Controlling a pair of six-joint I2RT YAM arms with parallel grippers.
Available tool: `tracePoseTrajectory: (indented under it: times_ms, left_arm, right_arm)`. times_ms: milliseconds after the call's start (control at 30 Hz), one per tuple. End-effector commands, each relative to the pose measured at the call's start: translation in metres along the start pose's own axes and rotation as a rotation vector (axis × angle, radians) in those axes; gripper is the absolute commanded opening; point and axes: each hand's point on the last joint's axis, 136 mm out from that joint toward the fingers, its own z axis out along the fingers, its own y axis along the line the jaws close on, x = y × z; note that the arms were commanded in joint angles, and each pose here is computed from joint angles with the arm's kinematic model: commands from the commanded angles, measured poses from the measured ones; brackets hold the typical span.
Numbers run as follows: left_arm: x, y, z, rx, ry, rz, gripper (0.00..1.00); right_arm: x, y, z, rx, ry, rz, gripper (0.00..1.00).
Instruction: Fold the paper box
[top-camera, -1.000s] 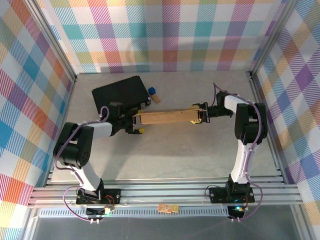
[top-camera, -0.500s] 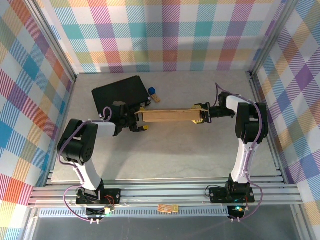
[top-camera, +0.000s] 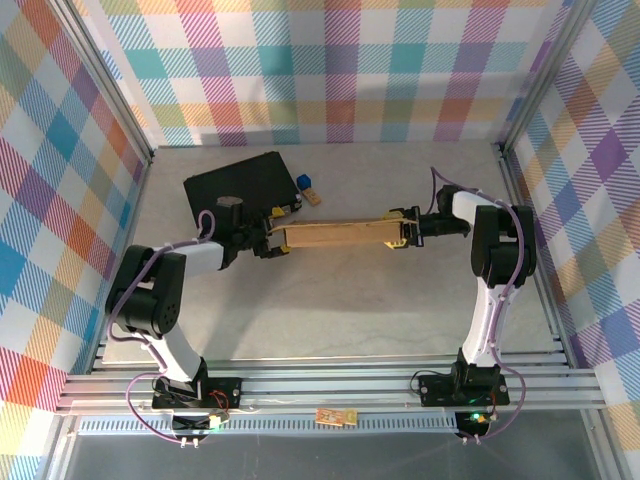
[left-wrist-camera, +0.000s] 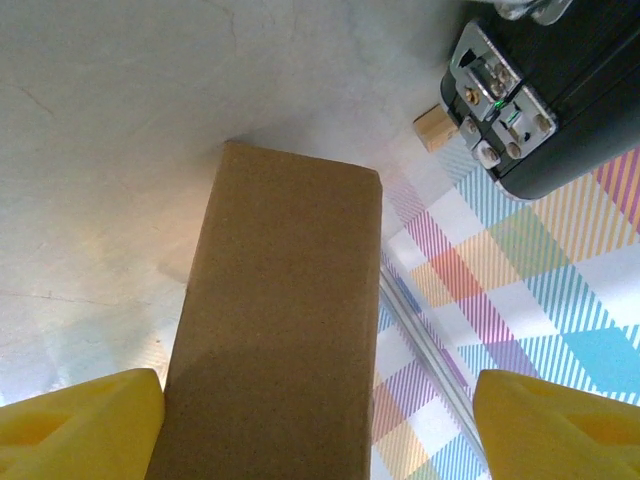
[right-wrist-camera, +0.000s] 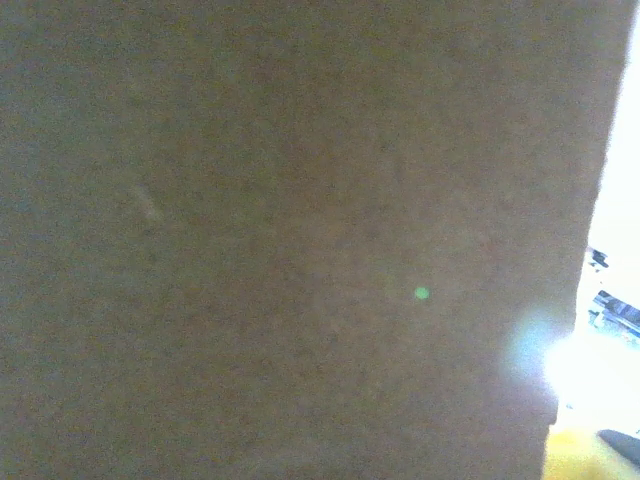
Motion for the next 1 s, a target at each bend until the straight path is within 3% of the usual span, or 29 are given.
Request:
tracePoseTrajectory:
  times_ms: [0, 333, 433, 533, 800, 967]
  left_arm:
    - [0.028, 0.005, 0.008, -0.024, 0.107, 0.017, 0.79]
    - [0.057, 0.012, 0.028, -0.021, 0.169, 0.033, 0.76]
    - [0.058, 0.017, 0.031, -0.019, 0.172, 0.024, 0.66]
    - [0.054, 0.021, 0.028, -0.014, 0.155, 0.005, 0.48]
    - [0.054, 0.024, 0.007, -0.042, 0.076, -0.051, 0.35]
    - [0.048, 0.040, -0.028, -0.178, -0.041, -0.109, 0.30]
  right_arm:
    - [0.003, -0.005, 0.006, 0.032, -0.004, 0.020, 0.39]
    - [-0.002, -0.002, 0.006, 0.029, -0.001, 0.019, 0.39]
    - [-0.003, -0.003, 0.006, 0.030, -0.001, 0.020, 0.39]
    - [-0.003, -0.003, 0.006, 0.029, -0.004, 0.019, 0.39]
    - [-0.004, 0.004, -0.010, 0.086, -0.120, -0.069, 0.66]
    - [0.006, 0.022, -0.036, 0.105, -0.267, -0.201, 0.70]
